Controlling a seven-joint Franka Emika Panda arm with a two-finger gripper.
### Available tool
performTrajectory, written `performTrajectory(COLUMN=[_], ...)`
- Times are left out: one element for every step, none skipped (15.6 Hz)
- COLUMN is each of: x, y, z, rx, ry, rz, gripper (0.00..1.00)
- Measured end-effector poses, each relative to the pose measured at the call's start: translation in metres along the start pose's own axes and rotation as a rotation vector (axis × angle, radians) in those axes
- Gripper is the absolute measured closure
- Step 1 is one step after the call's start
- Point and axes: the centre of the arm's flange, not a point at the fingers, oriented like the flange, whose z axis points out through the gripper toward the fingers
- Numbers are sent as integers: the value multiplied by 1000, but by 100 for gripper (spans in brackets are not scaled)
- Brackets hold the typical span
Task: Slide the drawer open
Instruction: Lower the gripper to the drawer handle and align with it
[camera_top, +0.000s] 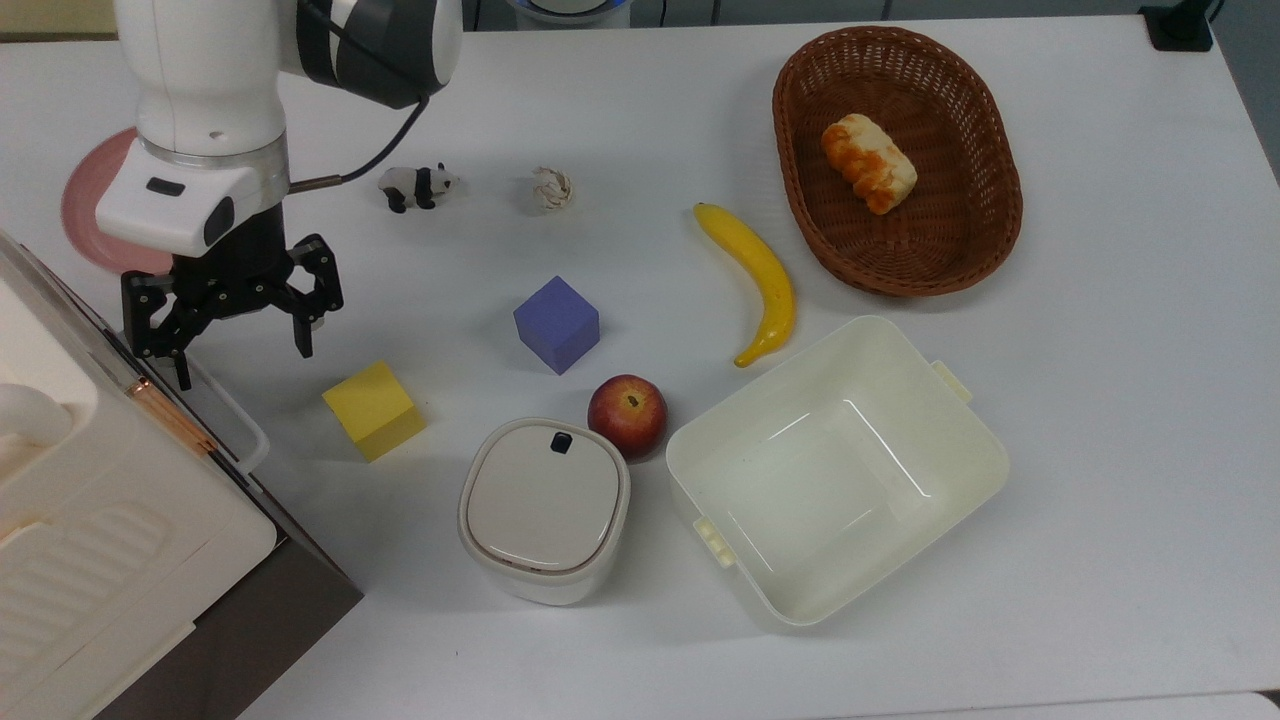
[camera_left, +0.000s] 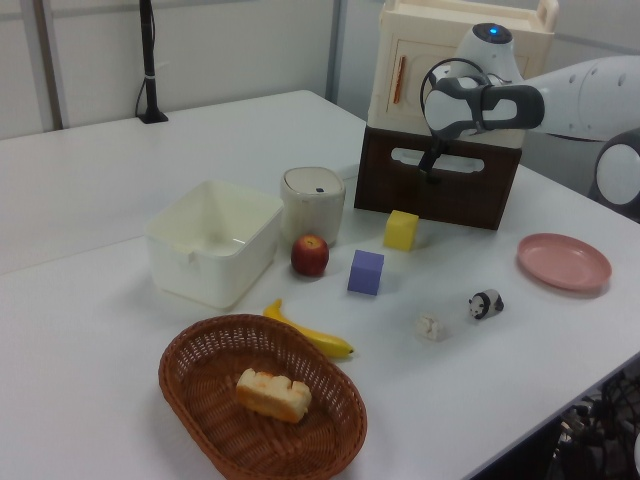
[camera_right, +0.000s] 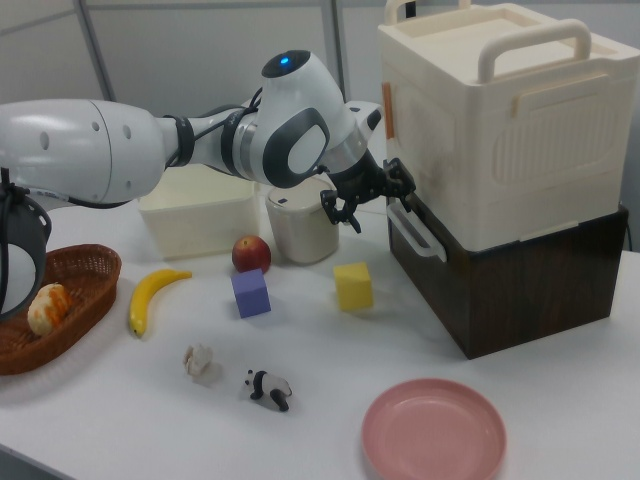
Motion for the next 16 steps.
performTrajectory(x=[0, 0, 0, -1, -1, -1, -1, -1, -2, -1, 0, 0, 0, 0, 0, -1], y=[0, 0, -1, -1, -2, -2, -2, -3, -4, -3, -3, -3, -3, -4, -4, -4], z=[1, 2, 4, 5, 7, 8, 9, 11, 14, 15, 16, 18, 20, 22, 23, 24], rx=[1, 2, 4, 5, 7, 8, 9, 12, 14, 10, 5, 4, 5, 6, 7, 8], ry=[-1, -2, -4, -5, -6, -7, -9, -11, -13, -9, -4, -2, -3, -5, -6, -6], rz=[-3, -9, -16, -17, -18, -19, -20, -21, -22, -23, -24, -24, -25, -25, -25, -26], gripper=[0, 0, 0, 0, 0, 0, 0, 0, 0, 0, 0, 0, 0, 0, 0, 0])
